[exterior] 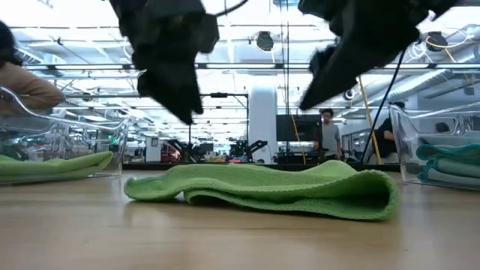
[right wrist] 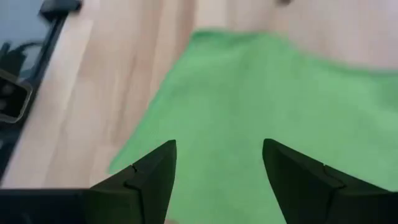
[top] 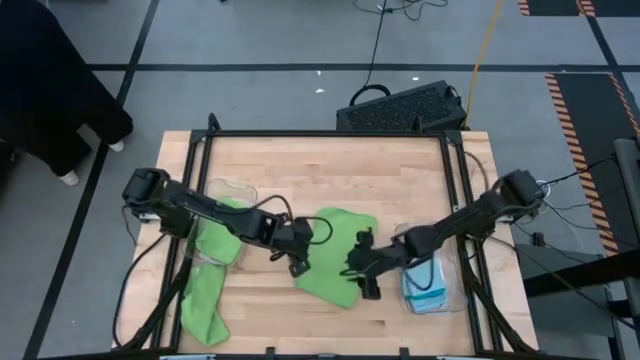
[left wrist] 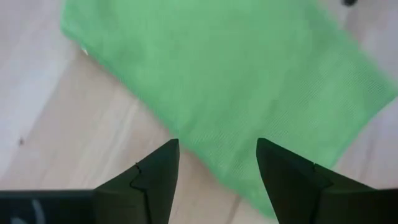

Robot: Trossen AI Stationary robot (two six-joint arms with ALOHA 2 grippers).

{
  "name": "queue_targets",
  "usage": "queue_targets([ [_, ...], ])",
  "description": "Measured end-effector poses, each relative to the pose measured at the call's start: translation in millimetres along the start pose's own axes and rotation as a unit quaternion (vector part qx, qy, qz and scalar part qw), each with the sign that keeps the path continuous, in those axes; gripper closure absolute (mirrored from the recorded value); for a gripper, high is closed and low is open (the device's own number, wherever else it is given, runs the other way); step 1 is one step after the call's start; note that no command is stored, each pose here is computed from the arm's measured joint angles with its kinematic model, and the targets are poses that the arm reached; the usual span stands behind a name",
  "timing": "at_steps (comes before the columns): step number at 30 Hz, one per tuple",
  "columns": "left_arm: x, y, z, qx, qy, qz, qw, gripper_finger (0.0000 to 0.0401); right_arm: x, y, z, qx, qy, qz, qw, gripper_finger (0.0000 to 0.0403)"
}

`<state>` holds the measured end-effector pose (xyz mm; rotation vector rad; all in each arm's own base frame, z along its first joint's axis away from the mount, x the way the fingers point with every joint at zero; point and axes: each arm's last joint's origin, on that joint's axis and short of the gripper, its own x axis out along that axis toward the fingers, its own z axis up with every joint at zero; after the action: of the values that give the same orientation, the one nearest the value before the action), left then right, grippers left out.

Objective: Sort microfiber towel by color & place in baskets
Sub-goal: Fold the right green microfiber towel

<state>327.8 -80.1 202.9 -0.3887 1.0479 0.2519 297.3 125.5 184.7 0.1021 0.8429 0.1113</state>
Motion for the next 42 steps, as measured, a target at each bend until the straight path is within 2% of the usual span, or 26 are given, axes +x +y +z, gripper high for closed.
queue_targets([
  [4,-8.2,-4.4,11.0,-0.011,-0.054,-0.034,0.998,0.0185,-24.2,-8.2,-1.5,-0.015,-0.038,-0.056,0.998,0.0172],
  [6,-10.3,-8.0,16.0,-0.016,-0.081,-0.053,0.995,0.0185,-32.5,-15.7,-10.6,-0.002,-0.028,-0.091,0.995,0.0172],
  [8,-11.1,-11.3,18.9,-0.022,-0.098,-0.068,0.993,0.0185,-38.2,-27.1,-21.9,0.055,-0.003,-0.12,0.991,0.0172],
  [10,-11.4,-13.1,20.1,-0.032,-0.106,-0.076,0.991,0.0185,-43.8,-43.1,-27.0,0.165,0.024,-0.139,0.976,0.0172],
  [12,-12.0,-14.7,20.9,-0.039,-0.114,-0.079,0.99,0.0185,-47.2,-58.6,-27.1,0.247,0.05,-0.131,0.959,0.0172],
  [15,-12.0,-14.9,20.7,-0.038,-0.115,-0.077,0.99,0.0185,-48.2,-77.8,-21.1,0.306,0.062,-0.103,0.945,0.0172],
  [19,-12.2,-16.2,20.1,-0.027,-0.11,-0.086,0.99,0.0185,-46.2,-102.8,-7.2,0.29,0.052,-0.105,0.95,0.0172],
  [27,-15.8,-34.7,12.7,-0.019,-0.147,-0.095,0.984,0.0185,-20.1,-136.9,15.8,0.199,0.085,-0.088,0.972,0.0172],
  [37,-5.1,-58.1,-9.0,-0.063,-0.156,-0.086,0.982,0.0185,30.2,-161.1,-8.8,0.119,0.181,-0.105,0.971,0.0174],
  [42,-2.7,-60.3,-12.7,-0.073,-0.15,-0.083,0.983,0.0185,47.9,-162.1,-12.7,0.092,0.18,-0.101,0.974,0.0208],
])
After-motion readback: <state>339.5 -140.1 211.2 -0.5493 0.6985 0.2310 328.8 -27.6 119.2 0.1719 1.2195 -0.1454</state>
